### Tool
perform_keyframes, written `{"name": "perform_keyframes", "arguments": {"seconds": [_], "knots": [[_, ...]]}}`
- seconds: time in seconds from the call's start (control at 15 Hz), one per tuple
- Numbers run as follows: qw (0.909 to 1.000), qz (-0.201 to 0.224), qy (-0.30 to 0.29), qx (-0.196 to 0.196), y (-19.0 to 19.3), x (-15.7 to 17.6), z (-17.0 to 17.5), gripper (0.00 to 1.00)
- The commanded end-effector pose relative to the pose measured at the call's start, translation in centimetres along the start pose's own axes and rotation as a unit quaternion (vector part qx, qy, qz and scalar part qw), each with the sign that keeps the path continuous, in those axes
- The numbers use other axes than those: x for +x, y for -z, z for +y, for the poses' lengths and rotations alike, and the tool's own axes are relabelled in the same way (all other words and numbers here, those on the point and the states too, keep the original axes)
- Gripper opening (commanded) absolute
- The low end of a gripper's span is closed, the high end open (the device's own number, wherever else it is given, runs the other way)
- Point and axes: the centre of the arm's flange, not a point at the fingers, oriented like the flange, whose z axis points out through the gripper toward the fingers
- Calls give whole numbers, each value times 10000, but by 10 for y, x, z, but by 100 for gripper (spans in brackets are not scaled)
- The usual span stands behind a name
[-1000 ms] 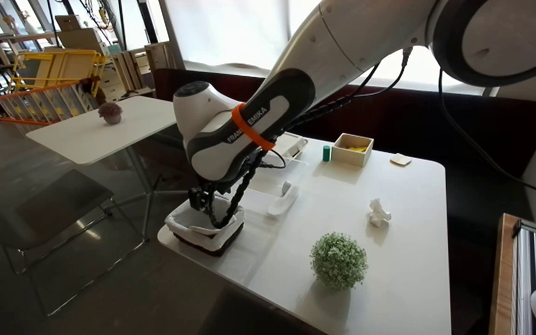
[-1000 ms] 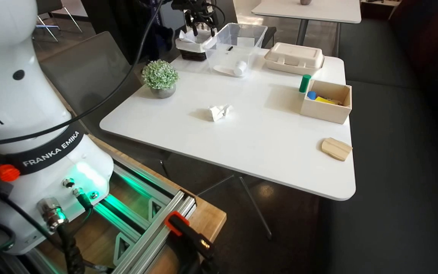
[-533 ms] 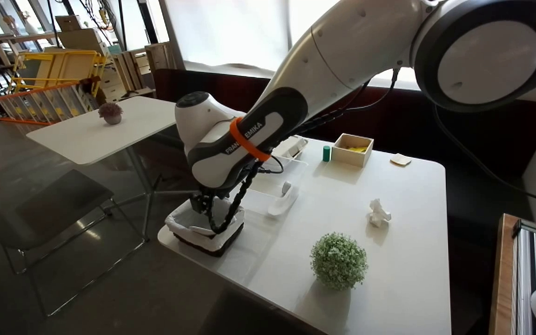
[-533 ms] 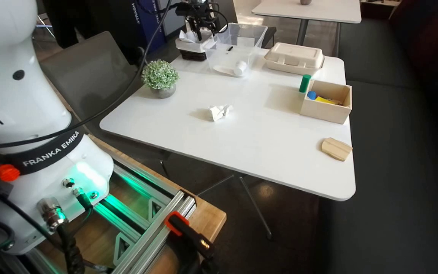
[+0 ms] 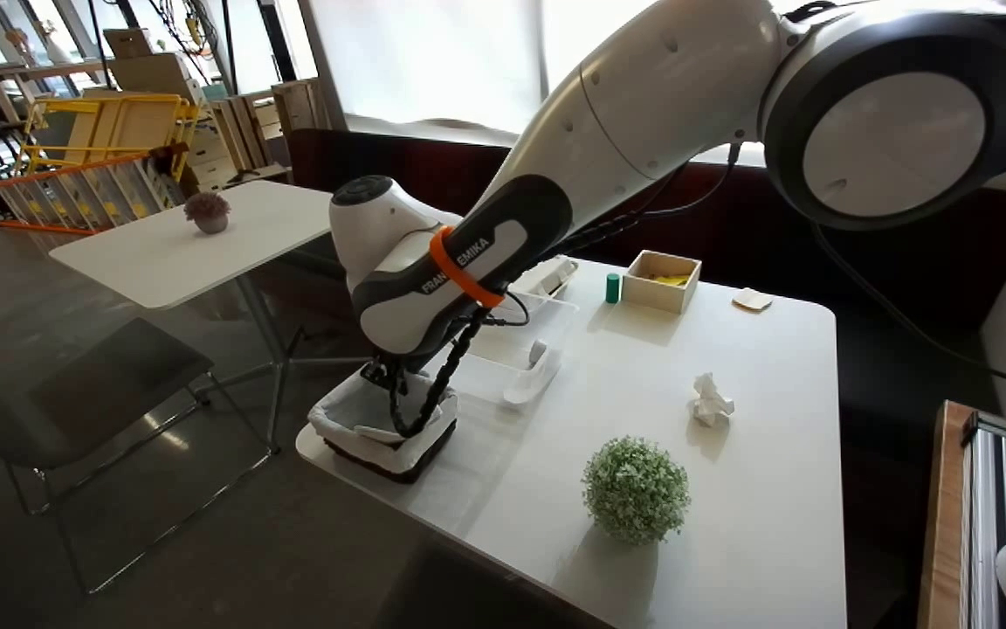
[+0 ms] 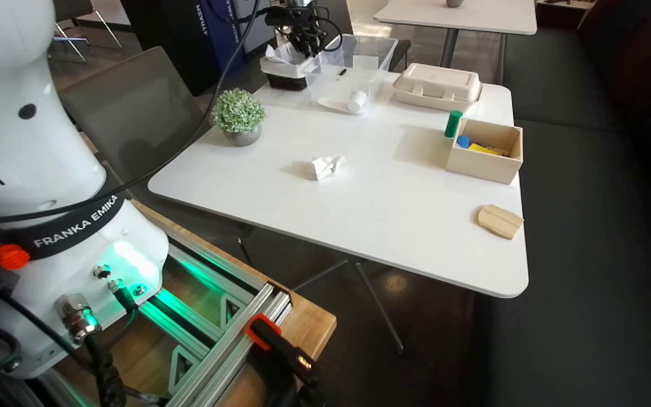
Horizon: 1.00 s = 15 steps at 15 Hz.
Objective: Move the bin closer to the small, wooden crate
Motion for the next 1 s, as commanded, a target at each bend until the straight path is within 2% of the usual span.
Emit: {"name": "perform_keyframes", "arguments": {"seconds": [0.0, 0.27, 0.47, 0.73, 0.93], "knots": [[10000, -81, 30, -26, -12, 7, -1, 1], [9998, -167, -90, 92, 12, 10, 0, 4], [9976, -608, -230, 234, 46, 2, 13, 4], [9899, -1134, -270, 808, 95, -21, 30, 4], [9843, -1291, -562, 1065, 122, -48, 50, 4]]}}
